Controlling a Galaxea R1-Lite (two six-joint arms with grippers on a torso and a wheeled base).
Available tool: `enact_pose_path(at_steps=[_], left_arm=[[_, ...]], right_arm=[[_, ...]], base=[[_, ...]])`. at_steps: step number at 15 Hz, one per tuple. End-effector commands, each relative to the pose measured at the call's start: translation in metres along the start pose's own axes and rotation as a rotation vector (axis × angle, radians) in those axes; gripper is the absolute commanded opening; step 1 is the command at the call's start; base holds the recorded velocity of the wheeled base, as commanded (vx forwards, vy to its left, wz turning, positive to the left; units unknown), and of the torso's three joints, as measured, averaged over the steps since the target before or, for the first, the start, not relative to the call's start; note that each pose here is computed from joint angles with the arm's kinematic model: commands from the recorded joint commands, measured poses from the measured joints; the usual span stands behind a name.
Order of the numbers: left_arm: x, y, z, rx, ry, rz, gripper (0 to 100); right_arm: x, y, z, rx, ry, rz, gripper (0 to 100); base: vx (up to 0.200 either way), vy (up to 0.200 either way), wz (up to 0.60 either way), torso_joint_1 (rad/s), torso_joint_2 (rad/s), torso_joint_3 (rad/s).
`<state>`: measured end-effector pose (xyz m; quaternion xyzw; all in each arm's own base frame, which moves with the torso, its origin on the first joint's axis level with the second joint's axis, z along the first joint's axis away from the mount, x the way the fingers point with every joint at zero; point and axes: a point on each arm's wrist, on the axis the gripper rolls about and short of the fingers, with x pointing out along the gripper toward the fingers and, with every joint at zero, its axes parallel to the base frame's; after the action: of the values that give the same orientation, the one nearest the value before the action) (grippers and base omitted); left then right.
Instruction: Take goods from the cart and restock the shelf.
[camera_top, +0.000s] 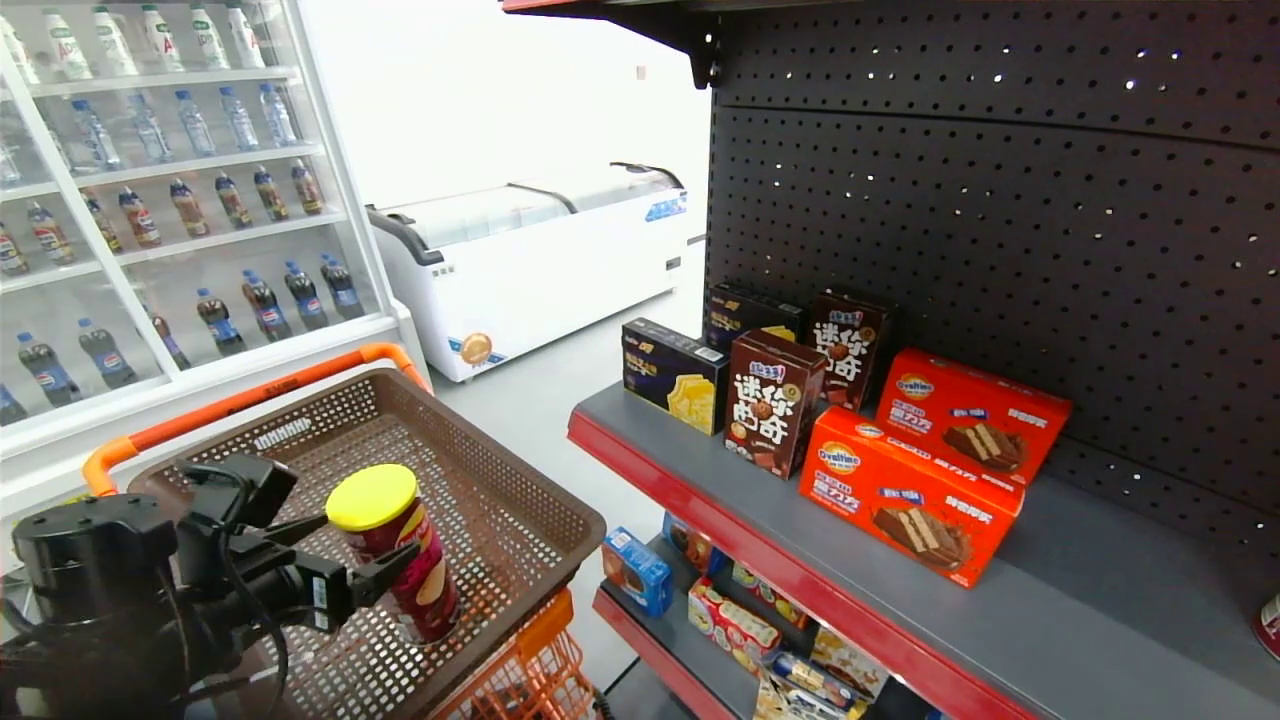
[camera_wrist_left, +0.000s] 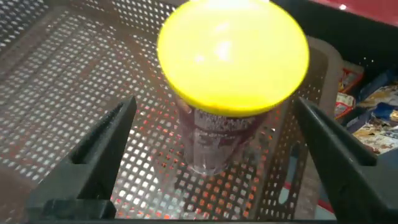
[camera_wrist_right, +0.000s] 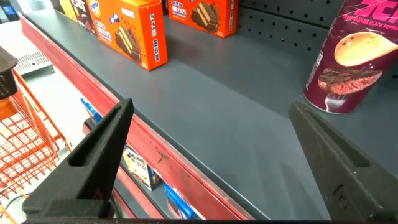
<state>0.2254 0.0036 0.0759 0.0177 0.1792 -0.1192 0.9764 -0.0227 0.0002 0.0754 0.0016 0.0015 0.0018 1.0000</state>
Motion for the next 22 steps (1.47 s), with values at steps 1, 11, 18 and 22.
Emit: enact_pose_path(at_steps=[1, 11, 18, 22], left_arm=[[0.027, 0.001, -0.024, -0.017, 0.09, -0.026, 100], [0.058, 0.001, -0.036, 0.012, 0.025, -0.042, 100], [0.04, -0.006, -0.007, 0.004, -0.056, -0.006, 0], [-0.019, -0.014, 0.054, -0.013, -0.131, 0.017, 0]], right_arm=[[0.0, 0.0, 0.0, 0.0, 0.002, 0.001, 100], [0.0, 0.0, 0.0, 0.0, 0.002, 0.001, 100], [0.0, 0.0, 0.0, 0.0, 0.002, 0.001, 100], [0.0, 0.0, 0.0, 0.0, 0.002, 0.001, 100]], base=[[0.0, 0.0, 0.0, 0.0, 0.0, 0.0], [0.0, 0.0, 0.0, 0.0, 0.0, 0.0], [0.0, 0.0, 0.0, 0.0, 0.0, 0.0], [0.0, 0.0, 0.0, 0.0, 0.0, 0.0]])
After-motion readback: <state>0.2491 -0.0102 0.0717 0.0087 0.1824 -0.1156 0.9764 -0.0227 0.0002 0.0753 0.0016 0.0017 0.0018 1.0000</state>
